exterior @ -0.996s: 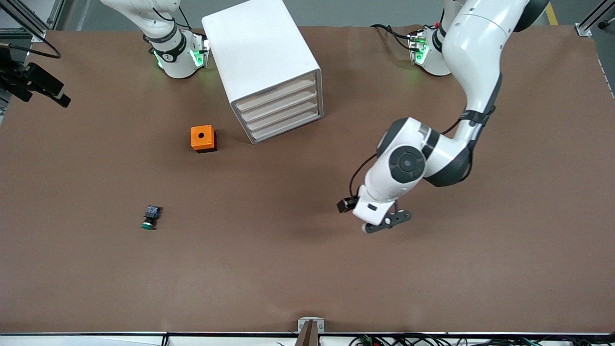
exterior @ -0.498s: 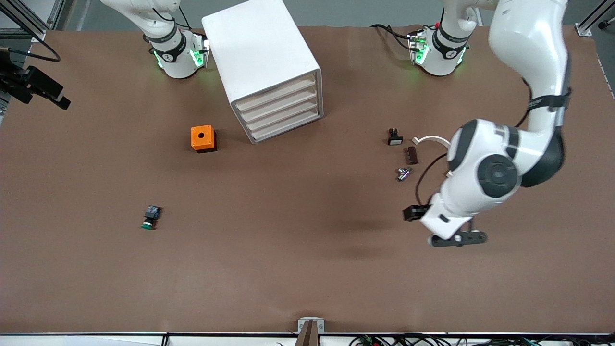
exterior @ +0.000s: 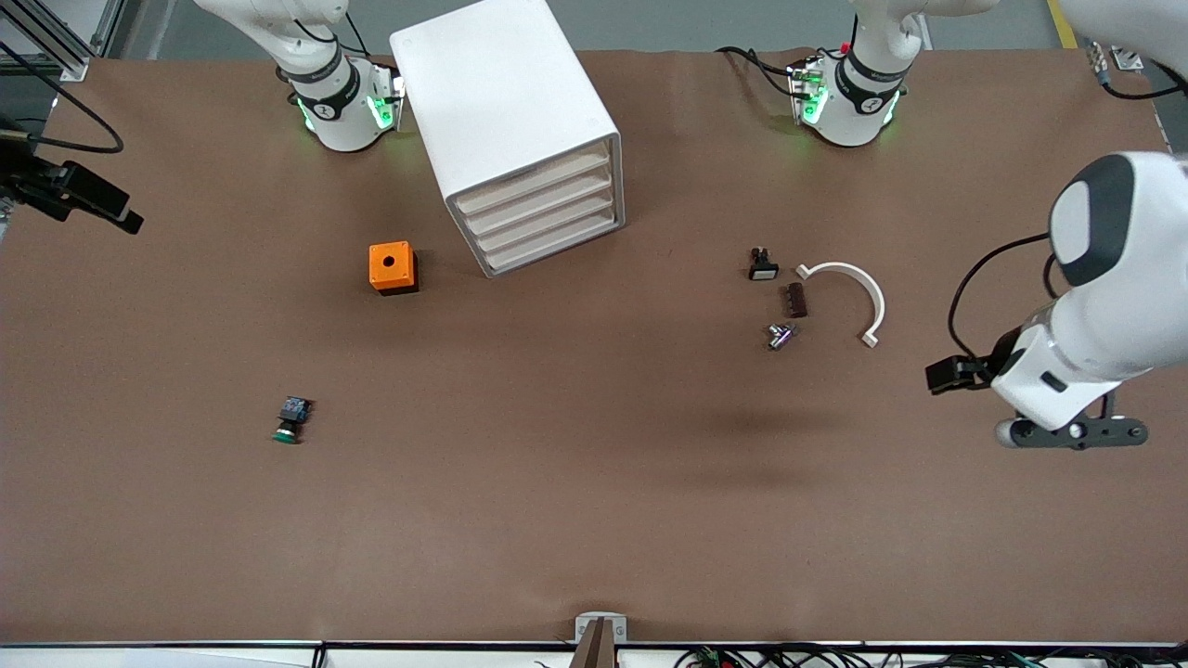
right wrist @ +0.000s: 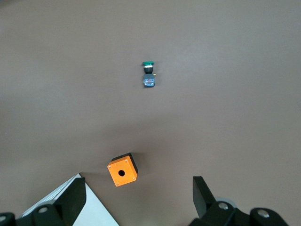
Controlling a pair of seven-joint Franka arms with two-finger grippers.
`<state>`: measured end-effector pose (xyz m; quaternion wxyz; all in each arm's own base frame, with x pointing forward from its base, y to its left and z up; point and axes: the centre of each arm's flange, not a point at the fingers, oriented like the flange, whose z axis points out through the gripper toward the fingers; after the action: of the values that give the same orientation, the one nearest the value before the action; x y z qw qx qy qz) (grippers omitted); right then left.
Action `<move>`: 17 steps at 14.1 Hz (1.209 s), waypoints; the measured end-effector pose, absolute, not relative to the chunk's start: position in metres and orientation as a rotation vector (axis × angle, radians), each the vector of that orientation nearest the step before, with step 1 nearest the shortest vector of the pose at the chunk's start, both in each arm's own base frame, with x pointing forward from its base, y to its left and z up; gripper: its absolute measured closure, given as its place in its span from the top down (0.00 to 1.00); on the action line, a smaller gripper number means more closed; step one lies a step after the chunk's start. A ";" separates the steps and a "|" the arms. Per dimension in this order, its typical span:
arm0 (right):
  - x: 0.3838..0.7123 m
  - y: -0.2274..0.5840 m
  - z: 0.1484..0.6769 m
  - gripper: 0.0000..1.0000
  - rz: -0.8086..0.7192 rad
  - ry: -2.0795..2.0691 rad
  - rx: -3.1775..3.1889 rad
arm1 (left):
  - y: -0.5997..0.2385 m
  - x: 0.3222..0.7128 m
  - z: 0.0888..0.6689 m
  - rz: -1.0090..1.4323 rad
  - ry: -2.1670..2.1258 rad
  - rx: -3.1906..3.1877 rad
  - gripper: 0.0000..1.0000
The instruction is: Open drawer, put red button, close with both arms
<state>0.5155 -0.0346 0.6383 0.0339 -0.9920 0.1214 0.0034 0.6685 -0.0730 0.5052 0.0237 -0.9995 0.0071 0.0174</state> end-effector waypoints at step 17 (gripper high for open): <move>0.518 -0.019 0.662 1.00 -0.057 0.316 -3.120 | -0.039 0.571 0.615 -0.063 -0.118 -3.156 1.00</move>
<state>0.5177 -0.0188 0.6618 0.0026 -0.9948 0.1007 -0.0180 0.5713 -0.0387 0.6150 -0.0085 -0.9991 -0.0373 -0.0199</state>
